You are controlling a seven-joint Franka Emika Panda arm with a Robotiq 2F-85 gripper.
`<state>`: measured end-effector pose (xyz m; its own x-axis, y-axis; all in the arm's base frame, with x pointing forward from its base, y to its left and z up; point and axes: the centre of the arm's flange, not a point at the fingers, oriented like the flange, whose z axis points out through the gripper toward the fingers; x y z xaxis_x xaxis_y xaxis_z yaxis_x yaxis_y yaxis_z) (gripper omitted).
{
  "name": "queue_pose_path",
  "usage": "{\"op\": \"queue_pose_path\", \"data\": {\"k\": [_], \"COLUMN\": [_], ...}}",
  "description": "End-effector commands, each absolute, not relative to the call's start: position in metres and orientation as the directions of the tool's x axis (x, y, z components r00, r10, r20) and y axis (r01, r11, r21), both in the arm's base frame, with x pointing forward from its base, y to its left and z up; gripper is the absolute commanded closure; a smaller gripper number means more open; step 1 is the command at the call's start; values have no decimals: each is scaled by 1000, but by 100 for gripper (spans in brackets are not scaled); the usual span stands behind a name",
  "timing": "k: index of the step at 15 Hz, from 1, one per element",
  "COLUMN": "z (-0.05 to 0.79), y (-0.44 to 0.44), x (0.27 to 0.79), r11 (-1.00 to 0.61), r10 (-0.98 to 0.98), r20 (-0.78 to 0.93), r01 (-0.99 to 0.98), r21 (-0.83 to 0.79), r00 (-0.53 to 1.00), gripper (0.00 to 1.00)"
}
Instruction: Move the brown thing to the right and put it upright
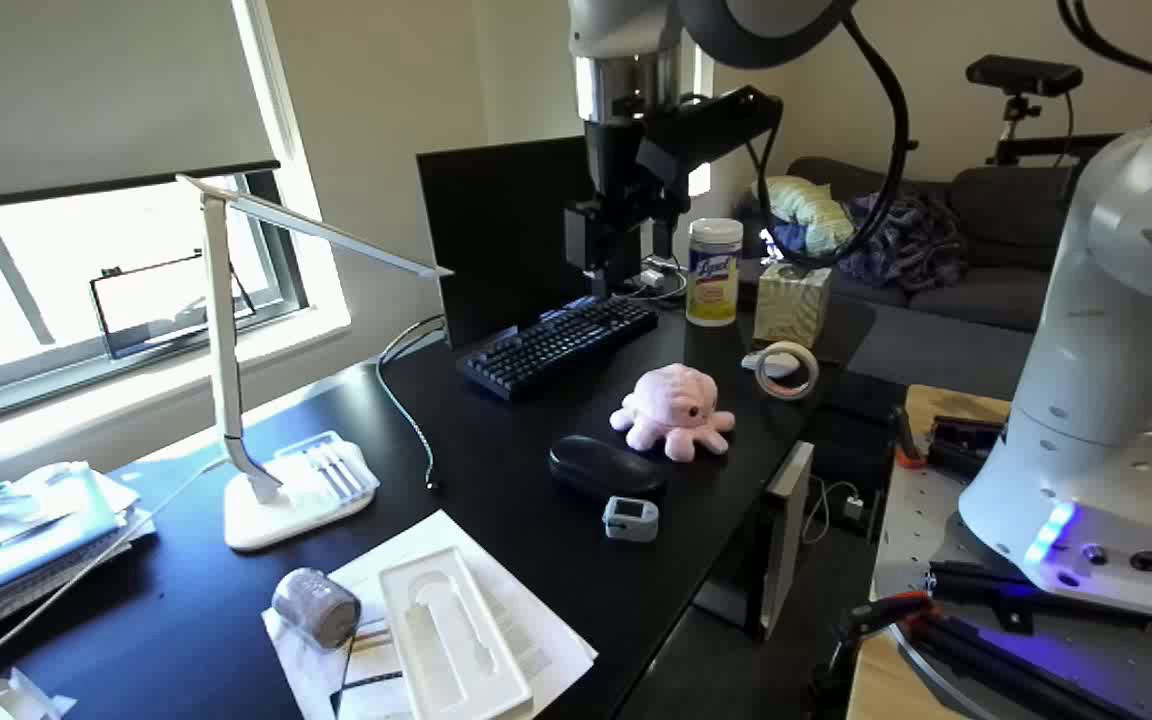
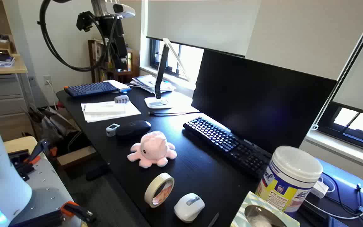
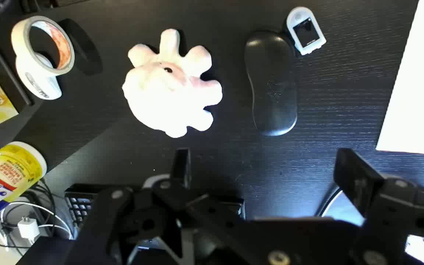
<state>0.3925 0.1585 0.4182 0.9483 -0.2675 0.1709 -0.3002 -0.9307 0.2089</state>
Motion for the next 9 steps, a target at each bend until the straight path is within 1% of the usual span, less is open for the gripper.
{"op": "queue_pose_path", "data": {"k": [1,6,8,9], "z": [418,416,423,427], "y": [159,193,186,177], "x": [393,414,405,399], "r11": [-931,-953,-951,-932], "r10": [-267,-210,-205,-255], "r20": [171,177,176,191], "r01": [-300,-242,-239,-294], "r21": [209,182,196,210], "r00": [948,962,963,948], "gripper": [0,0,0,0]}}
